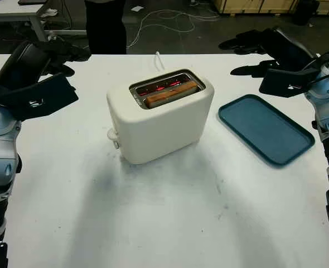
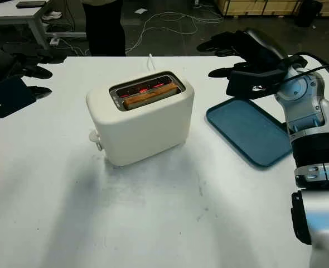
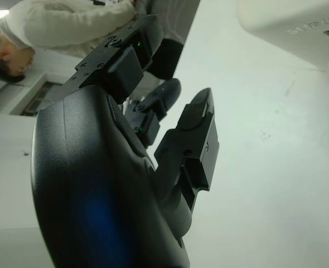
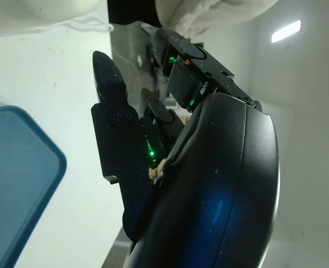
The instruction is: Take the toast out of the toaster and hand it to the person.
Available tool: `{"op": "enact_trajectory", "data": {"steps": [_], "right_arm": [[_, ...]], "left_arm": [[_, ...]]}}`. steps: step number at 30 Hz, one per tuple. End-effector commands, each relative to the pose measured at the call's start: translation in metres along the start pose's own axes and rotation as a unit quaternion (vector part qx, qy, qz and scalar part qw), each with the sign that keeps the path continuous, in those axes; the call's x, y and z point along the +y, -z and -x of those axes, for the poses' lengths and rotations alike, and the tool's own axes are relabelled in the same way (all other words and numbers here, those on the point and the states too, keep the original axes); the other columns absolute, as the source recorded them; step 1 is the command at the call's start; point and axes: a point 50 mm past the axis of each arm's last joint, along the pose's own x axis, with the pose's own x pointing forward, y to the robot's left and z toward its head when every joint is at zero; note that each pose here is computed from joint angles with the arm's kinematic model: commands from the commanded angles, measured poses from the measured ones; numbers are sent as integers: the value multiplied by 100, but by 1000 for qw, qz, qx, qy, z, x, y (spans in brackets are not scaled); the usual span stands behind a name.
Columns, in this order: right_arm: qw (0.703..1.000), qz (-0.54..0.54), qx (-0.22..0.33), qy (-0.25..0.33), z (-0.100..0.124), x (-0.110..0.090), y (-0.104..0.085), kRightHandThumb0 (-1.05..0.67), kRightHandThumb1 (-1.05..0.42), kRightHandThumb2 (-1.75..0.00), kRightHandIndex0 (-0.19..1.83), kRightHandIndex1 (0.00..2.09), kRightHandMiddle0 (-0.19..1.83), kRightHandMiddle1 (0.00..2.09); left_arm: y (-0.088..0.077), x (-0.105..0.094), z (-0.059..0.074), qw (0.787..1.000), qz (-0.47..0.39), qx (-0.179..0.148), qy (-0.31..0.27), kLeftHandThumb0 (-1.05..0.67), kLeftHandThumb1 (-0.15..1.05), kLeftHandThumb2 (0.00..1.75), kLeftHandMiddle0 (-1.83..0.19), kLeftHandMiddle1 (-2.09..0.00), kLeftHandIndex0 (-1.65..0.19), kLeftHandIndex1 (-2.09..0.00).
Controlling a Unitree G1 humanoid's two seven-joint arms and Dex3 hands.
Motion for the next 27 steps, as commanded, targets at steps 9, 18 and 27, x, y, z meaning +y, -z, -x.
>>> {"op": "enact_trajectory", "data": {"steps": [9,18,27], "right_arm": [[1000,6,-3,7,8,-5,3,-39,-92,-2,74,0,69,0],[1000,-5,1,1,11,0,4,-38,-92,-2,73,0,68,0],[1000,-16,-1,4,14,1,3,-39,-92,-2,72,0,68,0]], "left_arm": [[-8,3,0,1000,-12,-6,-9,23,91,3,-61,-49,-70,-7],[-9,3,5,999,-28,18,-12,28,92,2,-63,-47,-71,-6],[-9,4,4,999,-26,30,-8,23,92,3,-62,-43,-70,-5]]}}
